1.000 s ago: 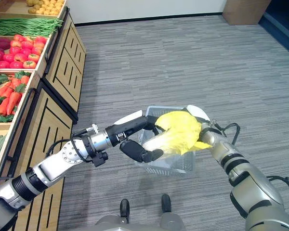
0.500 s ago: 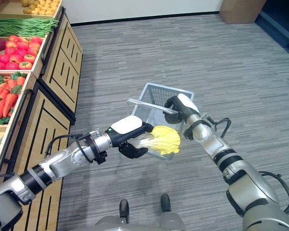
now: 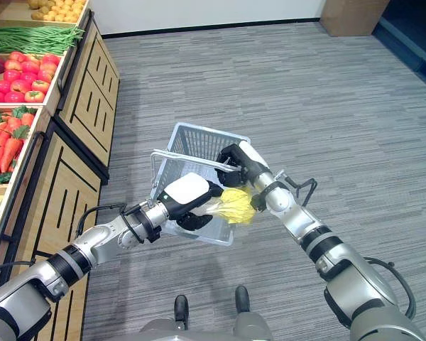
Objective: Get the vegetables into the basket
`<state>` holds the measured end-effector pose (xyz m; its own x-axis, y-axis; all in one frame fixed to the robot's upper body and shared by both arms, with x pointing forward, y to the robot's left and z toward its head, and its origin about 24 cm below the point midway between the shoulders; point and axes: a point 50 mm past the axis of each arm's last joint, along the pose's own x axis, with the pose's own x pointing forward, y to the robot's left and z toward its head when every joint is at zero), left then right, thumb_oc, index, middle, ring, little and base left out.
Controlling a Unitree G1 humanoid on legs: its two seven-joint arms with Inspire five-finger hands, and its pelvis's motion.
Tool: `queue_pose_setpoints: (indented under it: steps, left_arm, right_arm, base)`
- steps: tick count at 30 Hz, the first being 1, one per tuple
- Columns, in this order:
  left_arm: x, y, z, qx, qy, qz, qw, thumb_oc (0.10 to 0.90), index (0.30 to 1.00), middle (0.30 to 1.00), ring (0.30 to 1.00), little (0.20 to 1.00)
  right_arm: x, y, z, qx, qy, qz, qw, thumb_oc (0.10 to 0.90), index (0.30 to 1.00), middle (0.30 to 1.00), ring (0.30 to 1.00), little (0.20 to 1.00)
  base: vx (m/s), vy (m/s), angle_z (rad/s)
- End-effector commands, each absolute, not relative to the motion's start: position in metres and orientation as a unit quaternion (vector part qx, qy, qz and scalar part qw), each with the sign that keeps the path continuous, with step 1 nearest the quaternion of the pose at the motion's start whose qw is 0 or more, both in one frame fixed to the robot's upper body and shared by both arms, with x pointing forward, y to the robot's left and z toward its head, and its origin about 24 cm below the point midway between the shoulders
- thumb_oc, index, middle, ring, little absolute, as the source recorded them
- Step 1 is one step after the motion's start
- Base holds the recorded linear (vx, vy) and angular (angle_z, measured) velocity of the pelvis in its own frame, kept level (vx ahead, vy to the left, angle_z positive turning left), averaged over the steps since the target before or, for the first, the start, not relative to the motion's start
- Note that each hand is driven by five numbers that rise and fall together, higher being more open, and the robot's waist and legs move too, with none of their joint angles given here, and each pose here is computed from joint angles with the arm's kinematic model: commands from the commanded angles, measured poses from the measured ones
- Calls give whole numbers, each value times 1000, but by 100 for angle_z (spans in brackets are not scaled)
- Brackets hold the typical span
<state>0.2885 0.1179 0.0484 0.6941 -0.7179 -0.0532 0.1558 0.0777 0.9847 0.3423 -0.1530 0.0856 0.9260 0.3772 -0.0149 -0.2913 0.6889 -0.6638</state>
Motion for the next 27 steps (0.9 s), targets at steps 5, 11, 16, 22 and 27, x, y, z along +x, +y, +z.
queue_pose_setpoints:
  steps: [5,11,16,22,27]
  left_arm:
    - [313,154,50,670,-212,-219,677,400,300,300,300,300]
    - [315,176,39,694,-175,-178,676,400,300,300,300,300]
    - [316,174,35,691,-169,-148,687,900,1000,1000,1000,1000]
    - [311,155,35,667,-196,-160,701,900,1000,1000,1000,1000]
    - [307,146,40,648,-218,-168,710,900,1000,1000,1000,1000]
  right_arm:
    - [343,-133,167,-243,-254,176,920,400,300,300,300,300]
    - [342,-136,167,-238,-251,176,922,400,300,300,300,300]
    - [341,-135,163,-233,-248,174,924,400,300,300,300,300]
    - [341,-134,154,-222,-234,162,933,400,300,300,300,300]
    - [340,-136,148,-218,-224,153,937,400,300,300,300,300]
  base:
    - [4,-3,-1]
    - [0,0,0]
    - [0,0,0]
    - [0,0,0]
    - [0,0,0]
